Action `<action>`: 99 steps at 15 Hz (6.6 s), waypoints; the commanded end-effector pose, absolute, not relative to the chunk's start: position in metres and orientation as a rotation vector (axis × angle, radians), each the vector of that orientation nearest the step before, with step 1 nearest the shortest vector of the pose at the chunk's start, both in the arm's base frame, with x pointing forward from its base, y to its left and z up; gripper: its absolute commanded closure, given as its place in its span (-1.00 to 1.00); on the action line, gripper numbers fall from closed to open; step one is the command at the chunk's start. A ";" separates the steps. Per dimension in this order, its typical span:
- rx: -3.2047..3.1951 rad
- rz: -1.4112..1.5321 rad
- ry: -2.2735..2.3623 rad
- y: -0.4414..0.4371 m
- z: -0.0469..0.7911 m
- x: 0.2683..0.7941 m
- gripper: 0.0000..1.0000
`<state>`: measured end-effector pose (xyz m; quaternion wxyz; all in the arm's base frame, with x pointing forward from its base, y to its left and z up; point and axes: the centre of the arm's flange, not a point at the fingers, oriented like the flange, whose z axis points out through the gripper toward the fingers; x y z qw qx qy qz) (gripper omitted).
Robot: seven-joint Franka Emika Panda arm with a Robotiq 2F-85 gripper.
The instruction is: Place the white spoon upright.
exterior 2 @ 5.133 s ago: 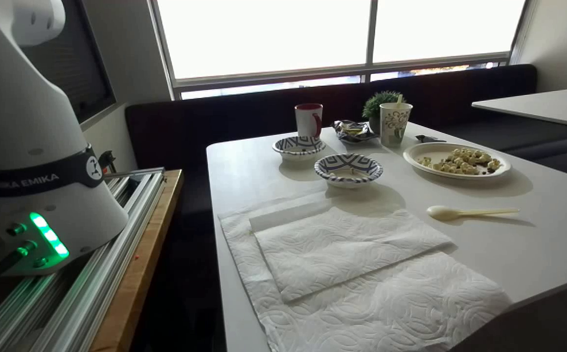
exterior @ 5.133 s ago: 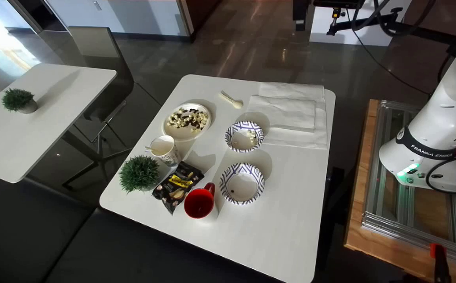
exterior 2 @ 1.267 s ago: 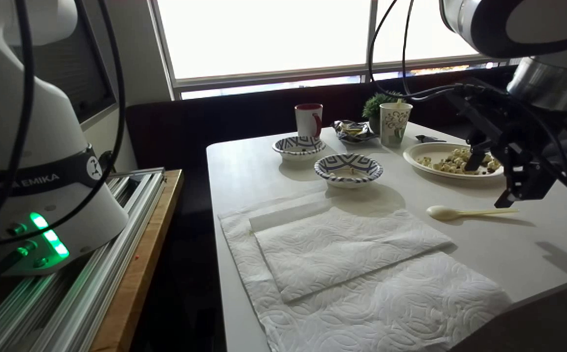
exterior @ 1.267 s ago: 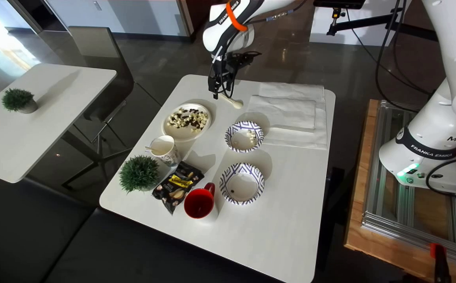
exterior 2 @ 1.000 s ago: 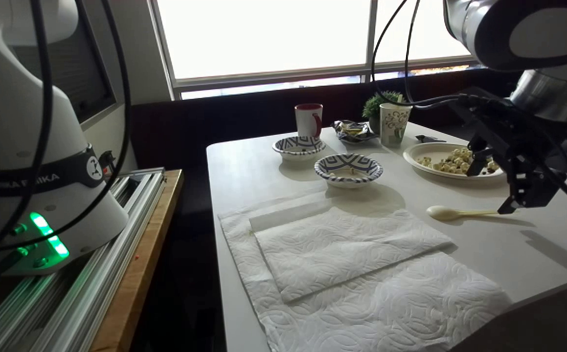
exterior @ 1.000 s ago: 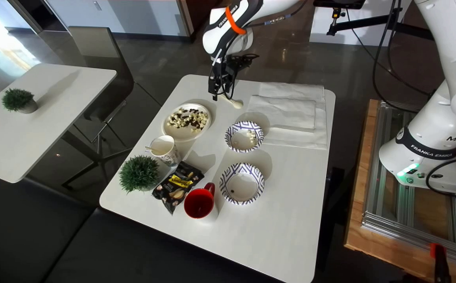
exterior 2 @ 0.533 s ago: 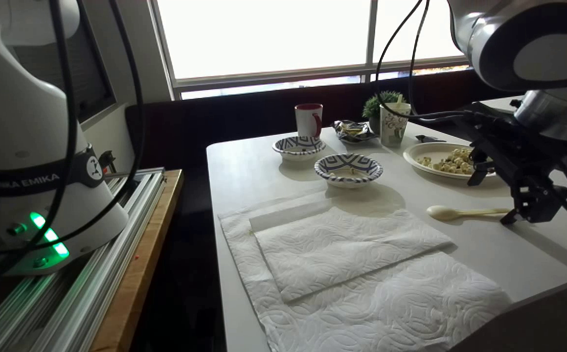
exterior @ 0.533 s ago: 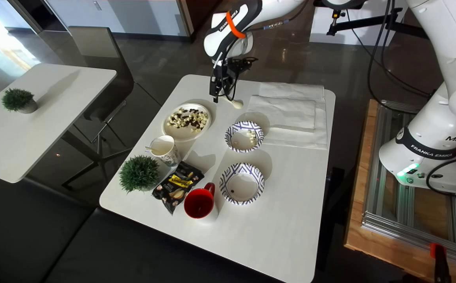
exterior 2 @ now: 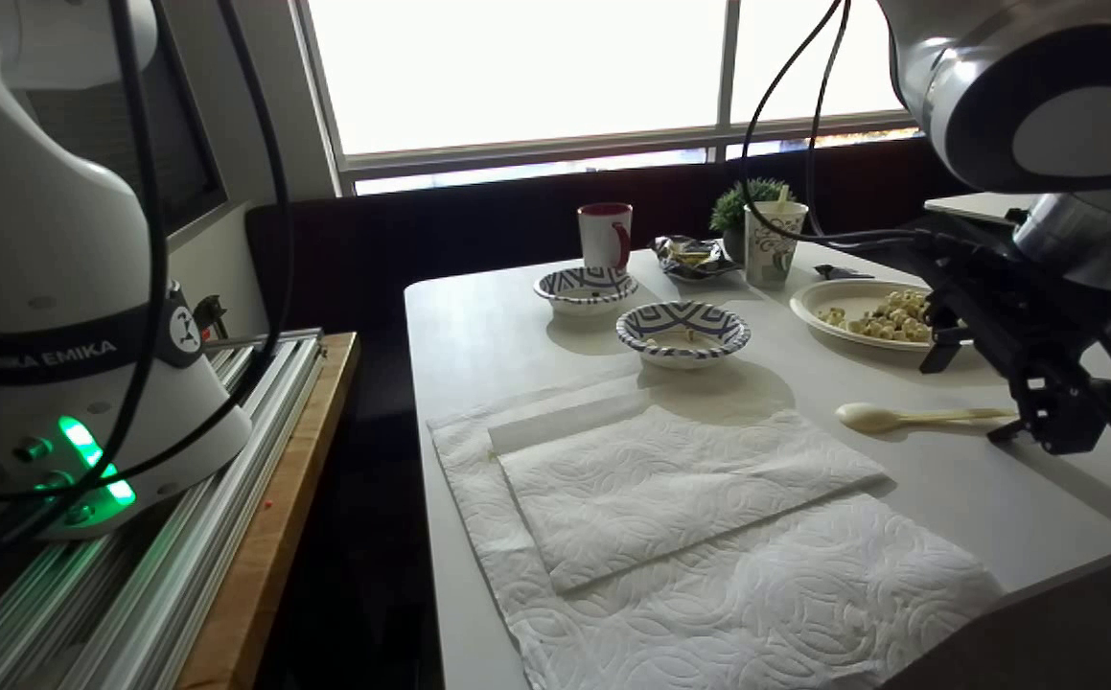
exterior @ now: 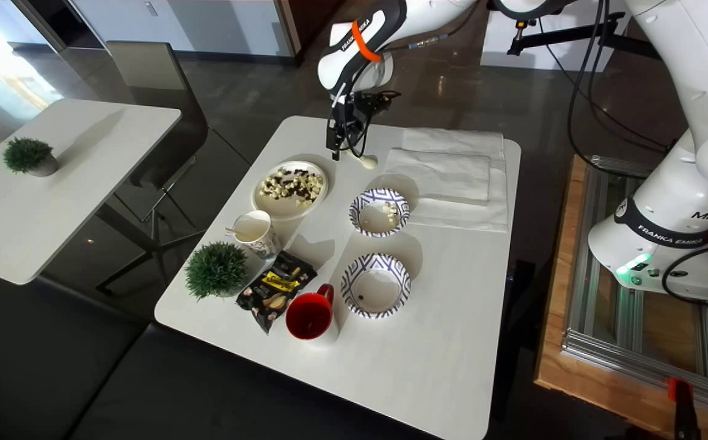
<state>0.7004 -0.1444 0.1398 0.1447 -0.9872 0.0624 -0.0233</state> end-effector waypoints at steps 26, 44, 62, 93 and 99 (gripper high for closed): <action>-2.839 -0.093 0.149 -0.141 0.137 0.707 0.52; -2.874 -0.109 0.126 -0.122 0.174 0.702 0.92; -3.583 -0.226 0.032 -0.074 0.207 0.707 0.92; -4.218 -0.981 -0.166 -0.006 0.178 0.697 0.92; -4.278 -1.091 -0.121 0.013 0.167 0.690 0.92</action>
